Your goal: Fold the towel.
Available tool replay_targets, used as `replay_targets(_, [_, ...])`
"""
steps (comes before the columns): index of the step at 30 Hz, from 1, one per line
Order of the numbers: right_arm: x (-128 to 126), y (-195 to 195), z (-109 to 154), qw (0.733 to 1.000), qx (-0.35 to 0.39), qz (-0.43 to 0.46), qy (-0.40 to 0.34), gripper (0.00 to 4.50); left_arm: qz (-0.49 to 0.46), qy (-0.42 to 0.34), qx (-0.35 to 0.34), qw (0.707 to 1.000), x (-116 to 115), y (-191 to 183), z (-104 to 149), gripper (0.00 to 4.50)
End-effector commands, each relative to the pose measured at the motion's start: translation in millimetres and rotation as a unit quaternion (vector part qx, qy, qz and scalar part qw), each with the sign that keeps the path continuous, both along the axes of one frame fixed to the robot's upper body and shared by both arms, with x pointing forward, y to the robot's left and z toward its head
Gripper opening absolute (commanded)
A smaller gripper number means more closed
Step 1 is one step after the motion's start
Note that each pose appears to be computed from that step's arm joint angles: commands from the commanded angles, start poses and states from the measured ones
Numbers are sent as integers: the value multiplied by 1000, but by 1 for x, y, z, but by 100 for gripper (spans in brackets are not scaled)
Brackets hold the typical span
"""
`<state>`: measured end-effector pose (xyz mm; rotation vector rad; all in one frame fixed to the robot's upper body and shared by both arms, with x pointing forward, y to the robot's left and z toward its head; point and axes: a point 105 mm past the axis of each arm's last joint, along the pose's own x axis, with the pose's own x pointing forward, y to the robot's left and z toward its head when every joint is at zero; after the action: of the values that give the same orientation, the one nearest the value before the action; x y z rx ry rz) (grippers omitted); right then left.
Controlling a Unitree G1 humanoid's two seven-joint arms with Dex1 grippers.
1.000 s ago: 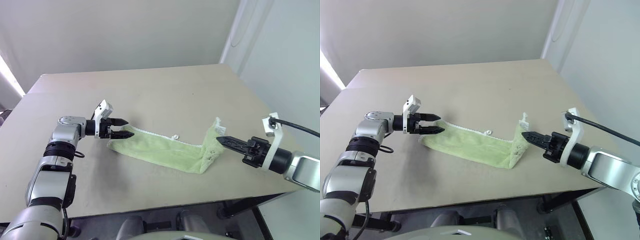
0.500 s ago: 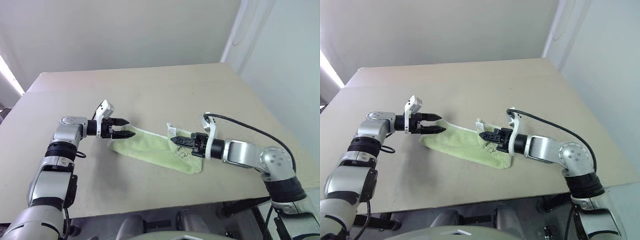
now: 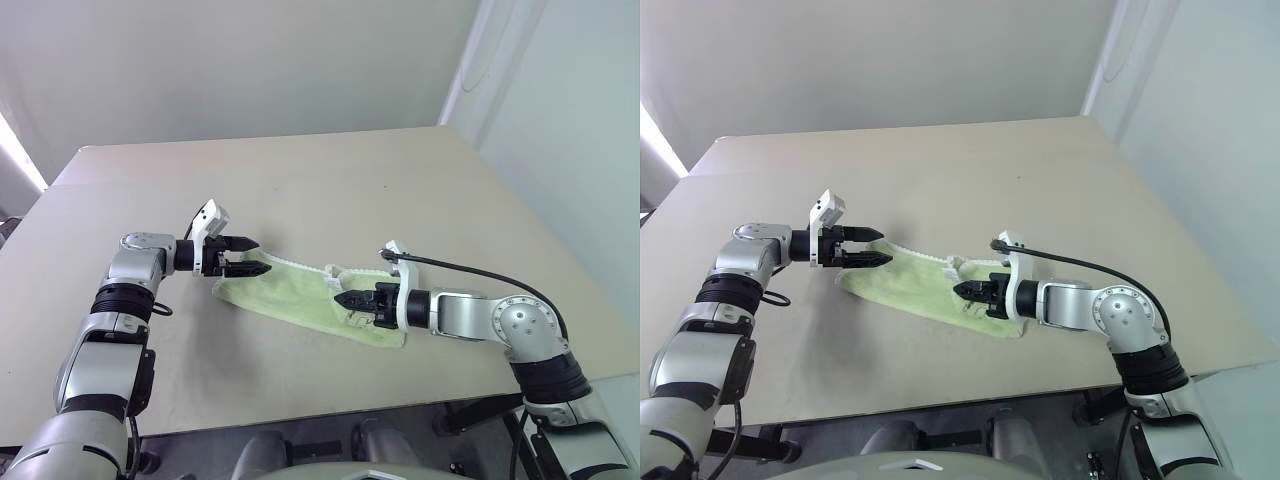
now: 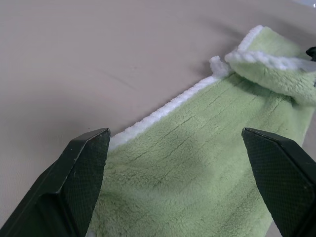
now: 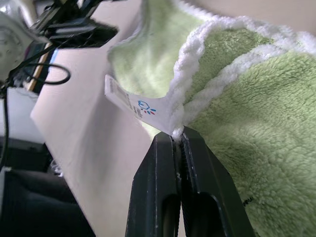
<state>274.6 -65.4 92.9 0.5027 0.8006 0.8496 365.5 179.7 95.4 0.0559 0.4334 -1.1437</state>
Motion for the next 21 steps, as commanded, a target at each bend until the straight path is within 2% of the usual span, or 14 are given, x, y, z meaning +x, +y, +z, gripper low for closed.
replay_targets(1, [1,10,14,999,13,19,-26,6,2,-25,-5,1000,3,2,14,450])
replay_targets(3, [1,12,13,999,13,22,-27,6,3,-25,-5,1000,3,3,14,450])
replay_targets(4, [1,14,13,999,14,23,-28,51,3,-25,-4,1000,3,4,14,450])
replay_targets(5, [2,15,13,999,14,24,-28,63,3,-25,-5,1000,2,4,14,450])
replay_targets(13, [6,18,15,998,13,26,-47,354,7,-23,-5,1000,1,5,14,450])
replay_targets(16, [11,16,33,995,37,17,-86,449,10,-23,-4,1000,2,6,14,450])
replay_targets(21, [15,0,63,979,34,-2,-200,449,16,-23,-5,1000,2,8,14,450])
